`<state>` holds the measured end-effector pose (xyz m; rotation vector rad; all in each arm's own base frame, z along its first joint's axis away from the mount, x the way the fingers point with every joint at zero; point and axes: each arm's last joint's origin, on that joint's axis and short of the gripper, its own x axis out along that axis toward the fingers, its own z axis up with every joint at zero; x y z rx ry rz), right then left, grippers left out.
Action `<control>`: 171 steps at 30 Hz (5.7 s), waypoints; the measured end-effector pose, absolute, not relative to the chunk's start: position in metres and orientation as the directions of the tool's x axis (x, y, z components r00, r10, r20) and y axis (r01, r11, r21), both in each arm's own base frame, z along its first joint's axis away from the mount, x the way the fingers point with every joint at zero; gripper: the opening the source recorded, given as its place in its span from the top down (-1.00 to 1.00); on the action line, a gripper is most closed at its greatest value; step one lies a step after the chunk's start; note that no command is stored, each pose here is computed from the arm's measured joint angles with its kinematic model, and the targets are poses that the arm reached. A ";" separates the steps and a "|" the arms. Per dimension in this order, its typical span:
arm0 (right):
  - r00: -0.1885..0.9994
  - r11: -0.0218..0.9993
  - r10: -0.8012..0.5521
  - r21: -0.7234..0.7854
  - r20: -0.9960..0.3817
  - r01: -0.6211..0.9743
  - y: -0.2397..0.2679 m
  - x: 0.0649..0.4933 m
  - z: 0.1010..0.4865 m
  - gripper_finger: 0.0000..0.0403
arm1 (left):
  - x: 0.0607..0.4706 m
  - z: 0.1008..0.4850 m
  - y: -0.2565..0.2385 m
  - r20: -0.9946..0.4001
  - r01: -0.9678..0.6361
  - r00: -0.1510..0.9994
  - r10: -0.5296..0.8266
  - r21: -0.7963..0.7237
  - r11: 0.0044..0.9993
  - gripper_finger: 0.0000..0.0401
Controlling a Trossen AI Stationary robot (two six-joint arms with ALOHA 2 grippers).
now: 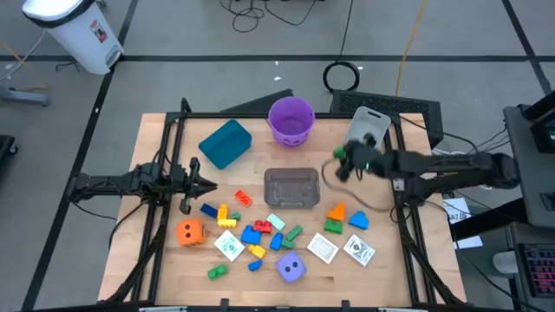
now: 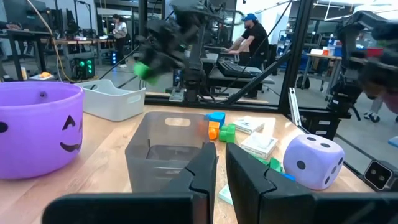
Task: Pick & Place Toys
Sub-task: Put the top green game piece into the white bin, then put the blue game piece into the white bin
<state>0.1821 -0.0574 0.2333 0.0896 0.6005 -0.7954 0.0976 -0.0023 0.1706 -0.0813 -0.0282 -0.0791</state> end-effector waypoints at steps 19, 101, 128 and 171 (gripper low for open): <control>0.180 0.245 -0.664 0.016 -0.726 0.969 -0.183 0.110 0.176 0.14 | 0.098 0.171 -0.002 0.032 0.080 0.996 -0.078 -0.080 0.994 0.79; 0.231 0.861 0.032 0.144 -0.973 0.487 0.081 0.158 0.138 -0.57 | 0.098 0.171 -0.002 0.032 0.080 0.996 -0.078 -0.080 0.994 0.79; 0.482 0.858 0.012 0.257 -0.876 0.446 0.069 0.145 0.173 -0.17 | 0.098 0.171 -0.002 0.032 0.080 0.996 -0.078 -0.080 0.994 0.79; 0.260 0.370 -0.800 -0.104 -0.540 0.923 -0.124 0.133 0.197 -0.21 | 0.098 0.171 -0.002 0.031 0.080 0.996 -0.078 -0.080 0.994 0.79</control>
